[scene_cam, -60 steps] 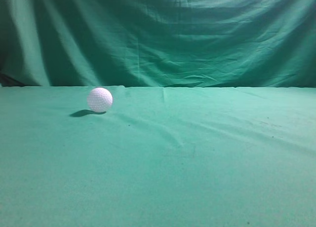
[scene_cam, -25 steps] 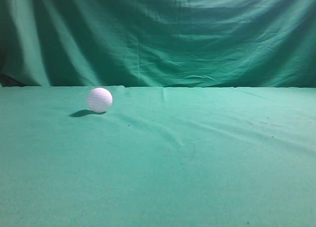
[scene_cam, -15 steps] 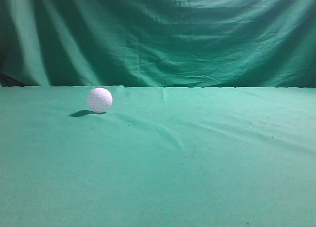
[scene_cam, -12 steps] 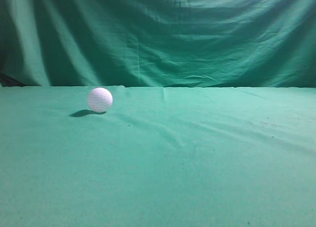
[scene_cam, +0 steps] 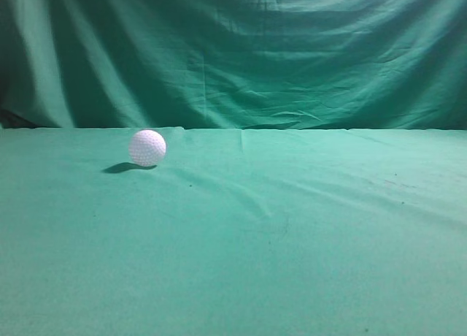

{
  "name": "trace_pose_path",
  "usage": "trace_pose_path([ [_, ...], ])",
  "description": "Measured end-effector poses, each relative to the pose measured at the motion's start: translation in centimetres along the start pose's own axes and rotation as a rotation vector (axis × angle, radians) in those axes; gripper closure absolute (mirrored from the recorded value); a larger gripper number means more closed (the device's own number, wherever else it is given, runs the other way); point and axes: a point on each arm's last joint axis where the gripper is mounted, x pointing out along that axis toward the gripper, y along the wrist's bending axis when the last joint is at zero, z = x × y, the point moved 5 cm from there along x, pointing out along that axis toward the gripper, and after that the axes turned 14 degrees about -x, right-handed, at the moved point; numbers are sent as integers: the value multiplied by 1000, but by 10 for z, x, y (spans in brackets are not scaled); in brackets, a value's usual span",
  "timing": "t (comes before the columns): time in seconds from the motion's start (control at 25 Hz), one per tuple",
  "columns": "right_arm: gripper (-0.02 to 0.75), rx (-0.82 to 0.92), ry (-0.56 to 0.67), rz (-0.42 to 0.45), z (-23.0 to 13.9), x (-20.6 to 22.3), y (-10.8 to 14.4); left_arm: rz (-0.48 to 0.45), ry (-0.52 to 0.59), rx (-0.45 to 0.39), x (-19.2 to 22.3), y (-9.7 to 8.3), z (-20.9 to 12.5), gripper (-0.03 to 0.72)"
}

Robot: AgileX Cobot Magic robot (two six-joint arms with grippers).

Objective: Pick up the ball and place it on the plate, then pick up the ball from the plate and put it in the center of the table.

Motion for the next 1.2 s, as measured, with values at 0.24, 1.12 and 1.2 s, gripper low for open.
trace_pose_path([
  [0.24,738,7,118,-14,-17,-2,-2,0,0,0,0,0,0,688],
  [1.12,738,-103,188,99,-28,-4,13,0,0,0,0,0,0,688],
  [1.2,738,-100,190,101,-28,-4,13,0,0,0,0,0,0,688],
])
